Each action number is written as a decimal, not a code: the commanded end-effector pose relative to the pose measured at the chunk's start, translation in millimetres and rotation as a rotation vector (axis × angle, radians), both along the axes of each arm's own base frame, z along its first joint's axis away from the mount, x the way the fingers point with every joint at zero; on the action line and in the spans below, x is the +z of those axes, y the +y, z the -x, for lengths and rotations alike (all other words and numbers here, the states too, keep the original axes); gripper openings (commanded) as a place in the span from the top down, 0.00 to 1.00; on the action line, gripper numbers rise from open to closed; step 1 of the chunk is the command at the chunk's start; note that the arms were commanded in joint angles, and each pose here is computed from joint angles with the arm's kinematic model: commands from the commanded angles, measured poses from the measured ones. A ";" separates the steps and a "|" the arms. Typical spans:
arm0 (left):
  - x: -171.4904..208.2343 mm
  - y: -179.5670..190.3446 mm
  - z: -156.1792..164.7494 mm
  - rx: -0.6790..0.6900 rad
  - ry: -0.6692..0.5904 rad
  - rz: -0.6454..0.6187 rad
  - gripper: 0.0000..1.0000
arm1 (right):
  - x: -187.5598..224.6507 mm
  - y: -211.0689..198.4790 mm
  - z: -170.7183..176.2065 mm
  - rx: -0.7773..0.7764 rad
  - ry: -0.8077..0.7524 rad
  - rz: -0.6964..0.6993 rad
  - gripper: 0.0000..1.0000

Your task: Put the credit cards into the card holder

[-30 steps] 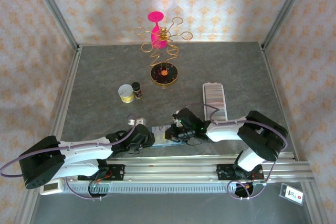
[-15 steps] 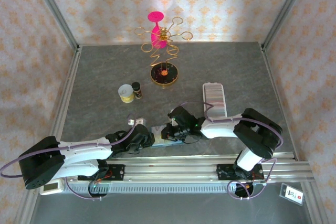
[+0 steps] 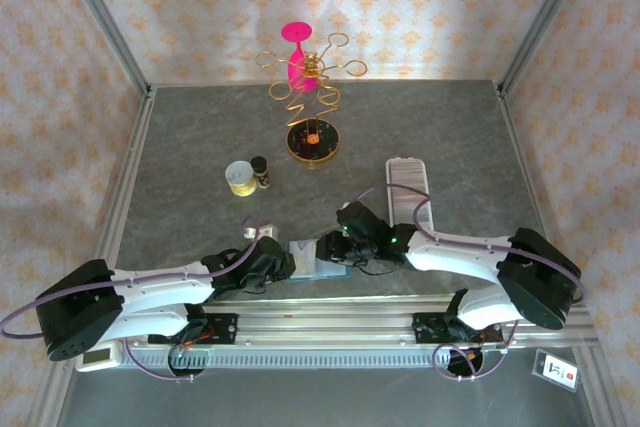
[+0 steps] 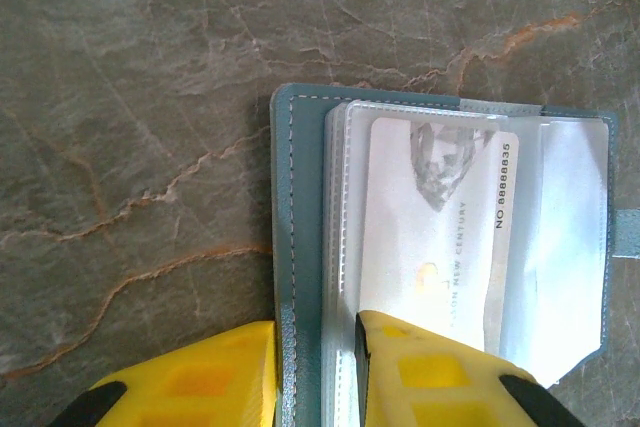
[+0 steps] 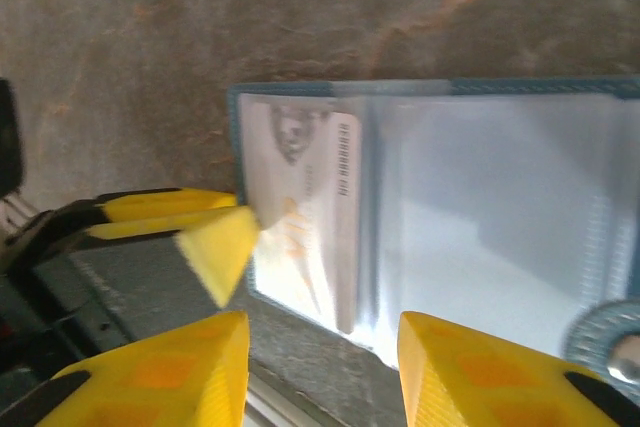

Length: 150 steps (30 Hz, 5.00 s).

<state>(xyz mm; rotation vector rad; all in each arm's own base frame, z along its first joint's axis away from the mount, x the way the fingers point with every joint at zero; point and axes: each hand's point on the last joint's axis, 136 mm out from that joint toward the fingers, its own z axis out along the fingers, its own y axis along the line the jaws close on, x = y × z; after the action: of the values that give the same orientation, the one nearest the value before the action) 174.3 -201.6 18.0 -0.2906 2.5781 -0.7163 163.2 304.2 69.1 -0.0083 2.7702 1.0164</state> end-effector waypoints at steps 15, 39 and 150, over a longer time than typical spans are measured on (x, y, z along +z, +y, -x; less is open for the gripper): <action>-11.0 5.3 7.2 -0.009 0.034 -0.018 0.75 | -57.0 -25.2 13.6 -0.023 0.069 0.209 0.52; -10.2 8.8 10.1 0.022 0.023 0.045 0.93 | -13.4 48.6 -3.5 -0.063 0.053 -0.146 0.50; 38.3 -5.0 -4.0 -0.079 -0.074 0.126 0.56 | 10.8 -219.5 -70.4 1.192 -0.892 1.011 0.75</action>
<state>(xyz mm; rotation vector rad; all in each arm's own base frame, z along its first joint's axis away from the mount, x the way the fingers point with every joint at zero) 177.1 -206.5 58.1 -0.1904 2.4953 -0.8954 226.7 83.6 67.8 -1.8603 1.9113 -0.3809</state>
